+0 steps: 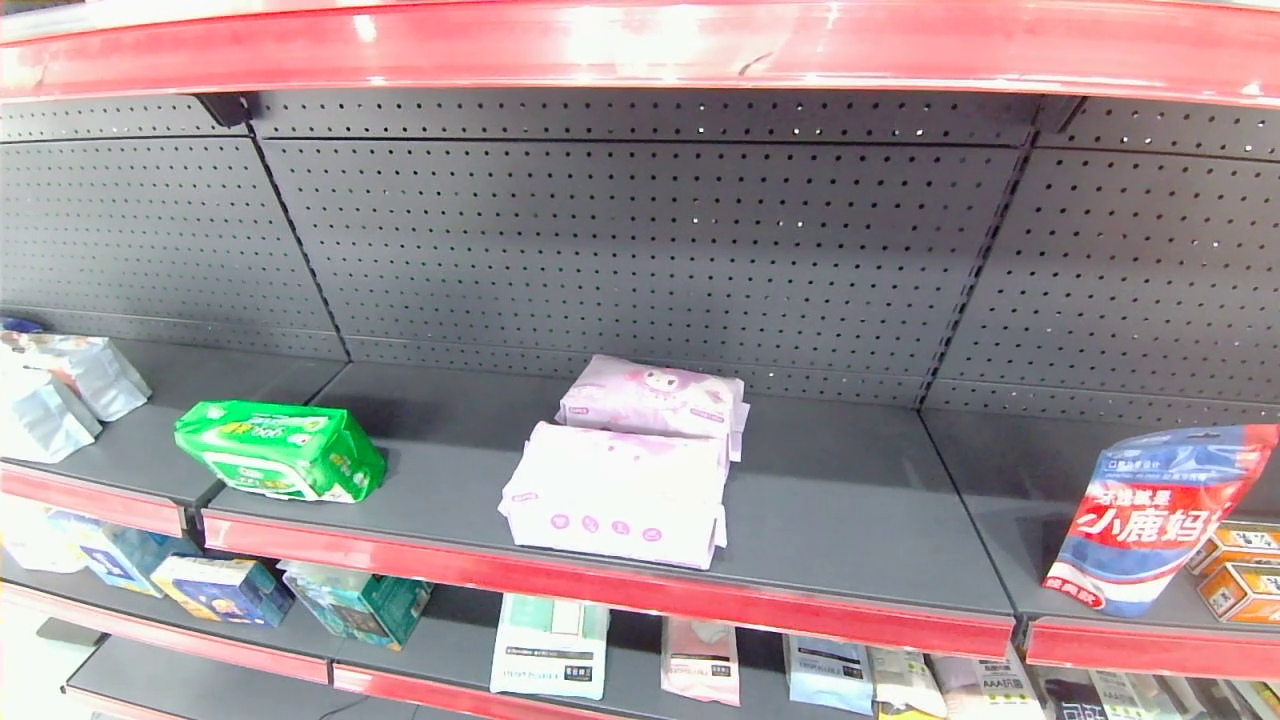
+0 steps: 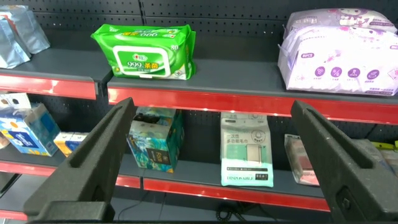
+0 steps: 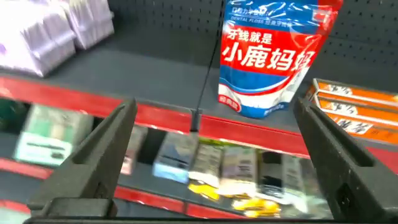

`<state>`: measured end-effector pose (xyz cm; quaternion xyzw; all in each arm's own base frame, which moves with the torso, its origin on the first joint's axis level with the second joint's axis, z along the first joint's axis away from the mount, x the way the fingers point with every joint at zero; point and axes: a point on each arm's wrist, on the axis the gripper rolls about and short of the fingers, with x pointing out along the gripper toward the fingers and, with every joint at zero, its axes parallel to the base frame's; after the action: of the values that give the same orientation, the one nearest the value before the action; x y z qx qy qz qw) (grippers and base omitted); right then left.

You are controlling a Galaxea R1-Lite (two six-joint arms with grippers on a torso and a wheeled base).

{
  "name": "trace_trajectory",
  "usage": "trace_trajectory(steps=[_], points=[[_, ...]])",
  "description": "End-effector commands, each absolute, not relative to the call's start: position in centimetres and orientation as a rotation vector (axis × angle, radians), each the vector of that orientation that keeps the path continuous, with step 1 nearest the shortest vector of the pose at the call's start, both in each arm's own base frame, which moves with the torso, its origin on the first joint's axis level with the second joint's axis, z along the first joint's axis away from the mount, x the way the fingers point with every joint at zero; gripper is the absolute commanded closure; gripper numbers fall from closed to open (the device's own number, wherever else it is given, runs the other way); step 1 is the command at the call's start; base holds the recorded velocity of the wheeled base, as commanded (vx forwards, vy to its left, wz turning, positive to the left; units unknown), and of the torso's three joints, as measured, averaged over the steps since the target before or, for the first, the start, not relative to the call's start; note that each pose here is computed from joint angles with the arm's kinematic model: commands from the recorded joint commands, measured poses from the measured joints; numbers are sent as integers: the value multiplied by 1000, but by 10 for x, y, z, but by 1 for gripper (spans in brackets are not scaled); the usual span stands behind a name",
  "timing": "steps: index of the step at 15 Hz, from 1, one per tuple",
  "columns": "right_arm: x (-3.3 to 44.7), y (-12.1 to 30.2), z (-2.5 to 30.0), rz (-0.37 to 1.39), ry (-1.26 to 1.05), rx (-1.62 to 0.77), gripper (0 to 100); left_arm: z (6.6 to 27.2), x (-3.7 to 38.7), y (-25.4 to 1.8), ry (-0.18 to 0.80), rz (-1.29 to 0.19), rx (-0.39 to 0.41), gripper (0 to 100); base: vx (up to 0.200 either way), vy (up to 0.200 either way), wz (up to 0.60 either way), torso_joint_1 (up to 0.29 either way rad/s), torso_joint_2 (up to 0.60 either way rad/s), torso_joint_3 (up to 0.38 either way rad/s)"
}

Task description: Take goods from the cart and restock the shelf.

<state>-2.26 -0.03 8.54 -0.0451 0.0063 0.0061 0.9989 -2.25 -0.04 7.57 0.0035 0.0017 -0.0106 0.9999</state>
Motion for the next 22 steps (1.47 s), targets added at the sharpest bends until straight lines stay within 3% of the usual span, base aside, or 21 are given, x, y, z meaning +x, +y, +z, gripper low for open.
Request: trace_trajectory(steps=[1, 19, 22], points=[[-25, 0, 84, 5, -23, -77, 0, 76, -23, 0, -2, -21, 6, 0, 0, 0, 0, 0, 0, 0], [-23, 0, 75, 8, 5, -5, 0, 76, -23, -1, -2, -23, 3, 0, 0, 0, 0, 0, 0, 0], [-23, 0, 75, 8, 5, -3, 0, 76, -23, -1, -2, -23, 5, 0, 0, 0, -600, 5, 1, 4]])
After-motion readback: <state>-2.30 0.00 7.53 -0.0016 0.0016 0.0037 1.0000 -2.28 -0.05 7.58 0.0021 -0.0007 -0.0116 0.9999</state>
